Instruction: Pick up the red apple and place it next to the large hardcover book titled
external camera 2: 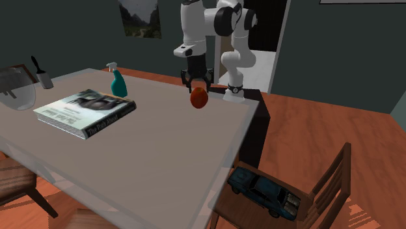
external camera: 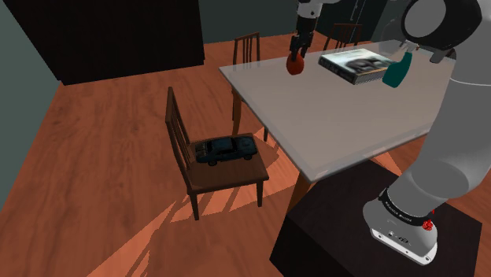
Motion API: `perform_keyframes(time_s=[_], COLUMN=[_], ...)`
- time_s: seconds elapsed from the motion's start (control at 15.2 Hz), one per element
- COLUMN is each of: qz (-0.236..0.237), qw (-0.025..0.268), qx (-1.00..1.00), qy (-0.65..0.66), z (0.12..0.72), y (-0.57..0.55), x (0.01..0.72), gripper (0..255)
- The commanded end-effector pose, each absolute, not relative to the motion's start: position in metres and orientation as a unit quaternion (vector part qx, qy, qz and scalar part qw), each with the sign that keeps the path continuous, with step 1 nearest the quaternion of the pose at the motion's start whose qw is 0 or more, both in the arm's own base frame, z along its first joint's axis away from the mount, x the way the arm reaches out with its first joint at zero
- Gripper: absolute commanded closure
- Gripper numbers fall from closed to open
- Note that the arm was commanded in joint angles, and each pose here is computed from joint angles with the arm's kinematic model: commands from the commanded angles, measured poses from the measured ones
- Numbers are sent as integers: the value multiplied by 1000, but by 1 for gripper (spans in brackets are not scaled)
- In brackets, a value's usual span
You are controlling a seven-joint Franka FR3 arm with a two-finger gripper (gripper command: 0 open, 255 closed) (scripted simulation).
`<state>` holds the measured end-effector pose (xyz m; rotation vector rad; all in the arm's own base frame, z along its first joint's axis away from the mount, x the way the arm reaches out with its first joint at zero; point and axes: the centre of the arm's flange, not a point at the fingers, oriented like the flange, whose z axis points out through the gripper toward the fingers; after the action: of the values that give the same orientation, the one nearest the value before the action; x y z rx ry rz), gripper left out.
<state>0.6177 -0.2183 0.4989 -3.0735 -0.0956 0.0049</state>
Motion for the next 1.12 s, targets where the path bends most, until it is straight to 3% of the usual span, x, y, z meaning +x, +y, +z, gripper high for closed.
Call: perform_keyframes(time_s=[0.0,0.33,1.06], qz=[2,2,2], qw=[33,33,33], qx=[-999,-999,-999], qy=[-31,-31,-31], z=[511,533,514], y=[-218,-218,-354], x=[618,618,572], gripper=[255,255,255])
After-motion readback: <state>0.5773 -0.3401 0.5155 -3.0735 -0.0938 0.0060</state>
